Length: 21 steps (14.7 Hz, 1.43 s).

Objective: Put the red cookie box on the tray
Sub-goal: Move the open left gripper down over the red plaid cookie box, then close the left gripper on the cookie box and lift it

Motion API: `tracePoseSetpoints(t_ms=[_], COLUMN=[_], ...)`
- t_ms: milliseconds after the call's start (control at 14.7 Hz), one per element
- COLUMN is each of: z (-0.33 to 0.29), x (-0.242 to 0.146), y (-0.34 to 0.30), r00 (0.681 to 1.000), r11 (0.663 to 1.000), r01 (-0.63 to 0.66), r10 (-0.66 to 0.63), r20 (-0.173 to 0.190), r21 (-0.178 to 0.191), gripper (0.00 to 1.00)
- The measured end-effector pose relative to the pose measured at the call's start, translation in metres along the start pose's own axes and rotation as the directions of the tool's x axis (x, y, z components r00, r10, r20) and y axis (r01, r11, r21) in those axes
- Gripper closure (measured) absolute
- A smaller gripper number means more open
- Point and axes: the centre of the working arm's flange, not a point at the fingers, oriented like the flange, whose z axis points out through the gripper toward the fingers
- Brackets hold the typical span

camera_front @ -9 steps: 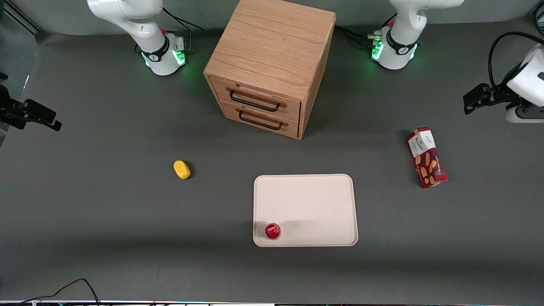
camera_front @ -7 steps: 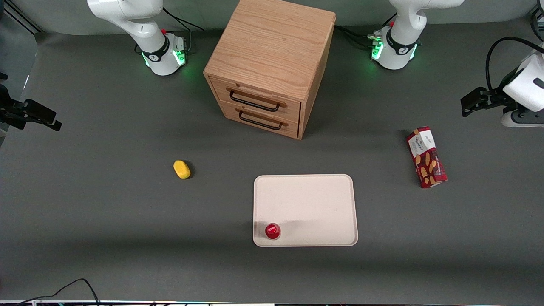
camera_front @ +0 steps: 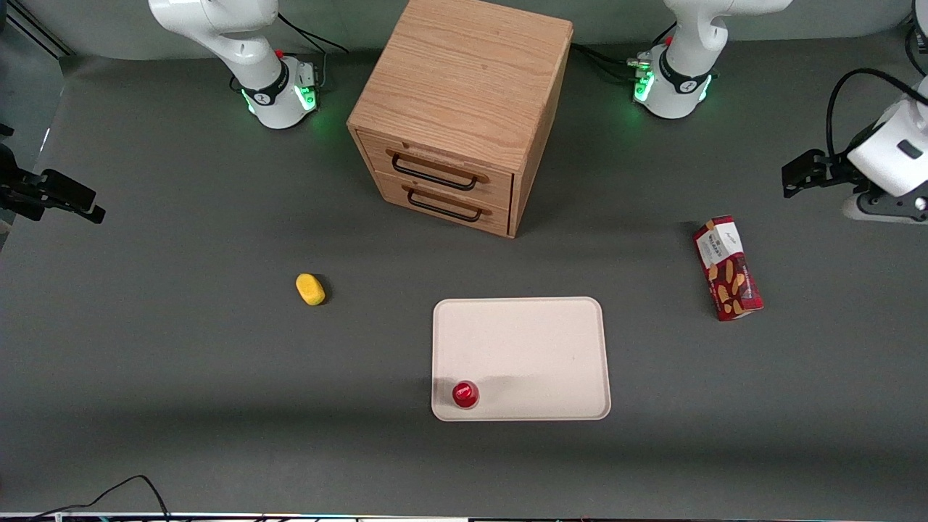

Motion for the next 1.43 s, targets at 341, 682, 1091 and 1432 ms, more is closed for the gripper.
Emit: tracePoseSetpoints(t_ms=[341,682,1091,1432], z=[0.153,0.265,0.329,0.341], x=[0.019,0.023,0.029,0.024], y=[-0.036,-0.029,-0.032,-0.033], r00=[0.998,0.992,0.99,0.989], r11=[0.997,0.992,0.992,0.992], r01=[0.059,0.092,0.082,0.074], r10=[-0.06,-0.099,-0.092,-0.086], r20=[-0.026,-0.078,-0.108,-0.117], r21=[-0.048,-0.085,-0.092,-0.105], gripper=[0.0,0.0,0.15,0.71])
